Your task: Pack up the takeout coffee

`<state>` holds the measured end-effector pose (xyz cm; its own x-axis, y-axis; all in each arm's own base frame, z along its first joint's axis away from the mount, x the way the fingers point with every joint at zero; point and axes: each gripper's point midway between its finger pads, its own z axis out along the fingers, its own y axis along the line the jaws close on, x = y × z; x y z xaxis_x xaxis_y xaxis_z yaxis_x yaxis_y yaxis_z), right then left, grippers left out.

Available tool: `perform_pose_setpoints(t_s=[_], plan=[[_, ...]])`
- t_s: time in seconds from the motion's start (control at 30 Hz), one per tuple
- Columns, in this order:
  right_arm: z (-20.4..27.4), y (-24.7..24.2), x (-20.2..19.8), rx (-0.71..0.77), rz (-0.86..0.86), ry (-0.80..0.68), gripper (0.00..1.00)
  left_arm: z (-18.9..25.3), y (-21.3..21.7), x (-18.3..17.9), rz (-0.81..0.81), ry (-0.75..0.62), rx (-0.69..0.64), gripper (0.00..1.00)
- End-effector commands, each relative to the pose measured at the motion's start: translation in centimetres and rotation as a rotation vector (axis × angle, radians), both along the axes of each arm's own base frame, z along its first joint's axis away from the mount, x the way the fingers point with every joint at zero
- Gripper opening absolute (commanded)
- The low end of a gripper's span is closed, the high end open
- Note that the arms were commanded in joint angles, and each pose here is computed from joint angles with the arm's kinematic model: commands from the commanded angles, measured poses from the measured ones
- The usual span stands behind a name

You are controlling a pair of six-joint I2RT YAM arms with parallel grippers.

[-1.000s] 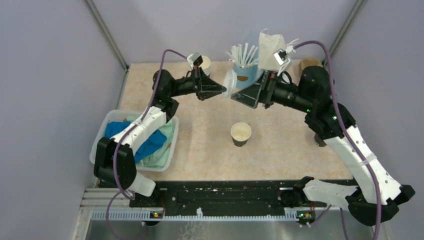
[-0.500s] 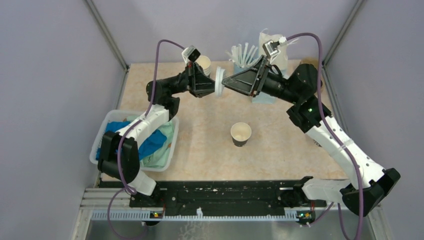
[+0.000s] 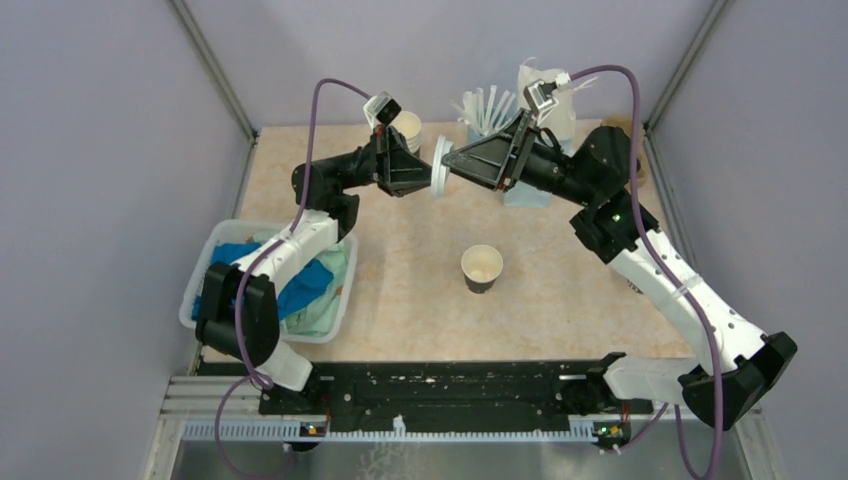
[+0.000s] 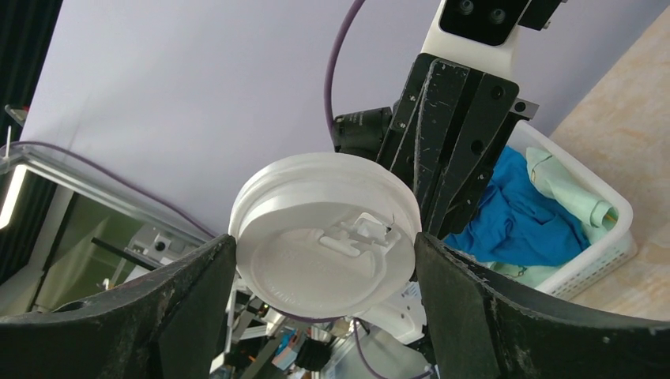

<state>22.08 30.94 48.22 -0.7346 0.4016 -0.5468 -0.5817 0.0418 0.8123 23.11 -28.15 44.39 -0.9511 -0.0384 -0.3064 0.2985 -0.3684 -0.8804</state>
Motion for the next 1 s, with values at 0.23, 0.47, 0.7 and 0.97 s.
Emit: perform_pose_setpoints(t_s=[0.23, 0.47, 0.7, 0.97], plan=[[1.0, -0.4, -0.2, 0.009, -0.019, -0.037, 0.74, 0.4, 0.4, -1.2, -0.032, 0.016, 0.018, 0.00], [1.3, -0.8, -0.4, 0.027, -0.027, -0.027, 0.70, -0.4, 0.3, -1.0, -0.018, 0.036, 0.049, 0.18], [-2.7, -2.7, 0.0, -0.110, -0.145, 0.087, 0.70, -5.7, 1.9, 0.1, 0.069, 0.148, 0.197, 0.71], [-14.8, -8.3, -0.3, -0.705, -0.297, 0.212, 0.72, -16.9, 5.5, 1.7, 0.264, 0.288, 0.650, 0.89]])
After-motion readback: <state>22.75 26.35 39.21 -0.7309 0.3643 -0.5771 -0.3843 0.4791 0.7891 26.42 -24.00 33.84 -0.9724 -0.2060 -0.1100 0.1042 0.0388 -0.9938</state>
